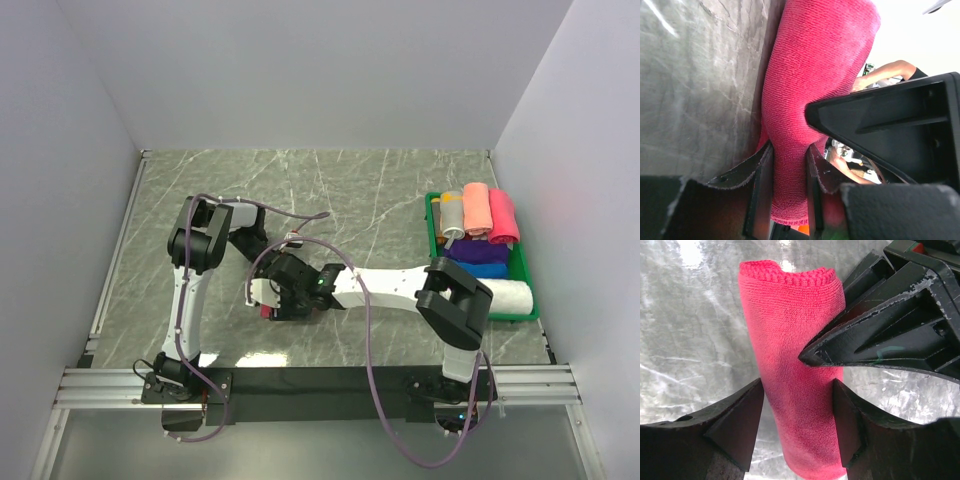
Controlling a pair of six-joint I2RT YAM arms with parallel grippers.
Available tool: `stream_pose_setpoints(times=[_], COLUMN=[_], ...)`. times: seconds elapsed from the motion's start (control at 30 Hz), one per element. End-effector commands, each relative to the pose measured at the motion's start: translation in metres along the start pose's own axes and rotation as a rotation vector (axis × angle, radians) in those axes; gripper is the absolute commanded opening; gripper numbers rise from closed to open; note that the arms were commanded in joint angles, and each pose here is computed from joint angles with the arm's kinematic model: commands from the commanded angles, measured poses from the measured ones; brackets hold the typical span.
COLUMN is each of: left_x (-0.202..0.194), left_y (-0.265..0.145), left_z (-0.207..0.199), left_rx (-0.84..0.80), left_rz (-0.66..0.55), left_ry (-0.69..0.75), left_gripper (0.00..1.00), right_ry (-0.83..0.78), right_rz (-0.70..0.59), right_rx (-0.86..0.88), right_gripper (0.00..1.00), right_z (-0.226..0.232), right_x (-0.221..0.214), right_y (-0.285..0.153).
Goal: Roll the towels
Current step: Place the rolled towel into the container
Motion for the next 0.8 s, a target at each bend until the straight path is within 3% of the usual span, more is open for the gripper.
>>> stream_pose_setpoints(times=[0.0,0.17,0.23,0.37,0.47,0.6,0.77], left_x=[-0.004,-0.002,-0.001,-0.005,-0.011,-0.025,-0.038], left_y=[-0.001,-0.004,-0.009,-0.023,-0.044,-0.082,-0.131], left_z=[0.052,0.049,0.043,0.032,0.024,0.024,0.015], left_rx=[0.122,0.113,0.107,0.13,0.163,0.261,0.38], left_rz=[0.068,0.053,0.03,-0.011,-0.066,-0.122,-0.233], left_ry=[0.166,0.174,0.185,0.213,0.225,0.234,0.257], left_gripper=[0.15,0.16,0.23,0.34,0.45,0.61,0.72], right_ry=[0.005,0.012,0.011,0.023,0.034,0.05,0.095], right_rz=[0.049,0.083,0.111,0.147,0.154,0.161,0.124], right_rx=[0.074,0.078,0.079,0.089,0.091,0.117,0.109], right_gripper=[0.62,0.54,0.48,0.13,0.0,0.0,0.0], right_z=[0.022,0.028,0.031,0.035,0.034,0.032,0.012], right_x=[-0.02,-0.034,-0.044,-0.058,-0.059,-0.059,-0.051], right_y=[0.018,0.029,0.033,0.031,0.027,0.02,-0.003])
Point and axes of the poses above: each gripper's point midway between its finger pads, its own y axis out along the fingers, its own z axis along the line the jaws close on, x = y × z, the point moved 1 cm from there along -y, back along the fingers, and after that the axes turned 1 degree about -y, right-handed, at the moved point
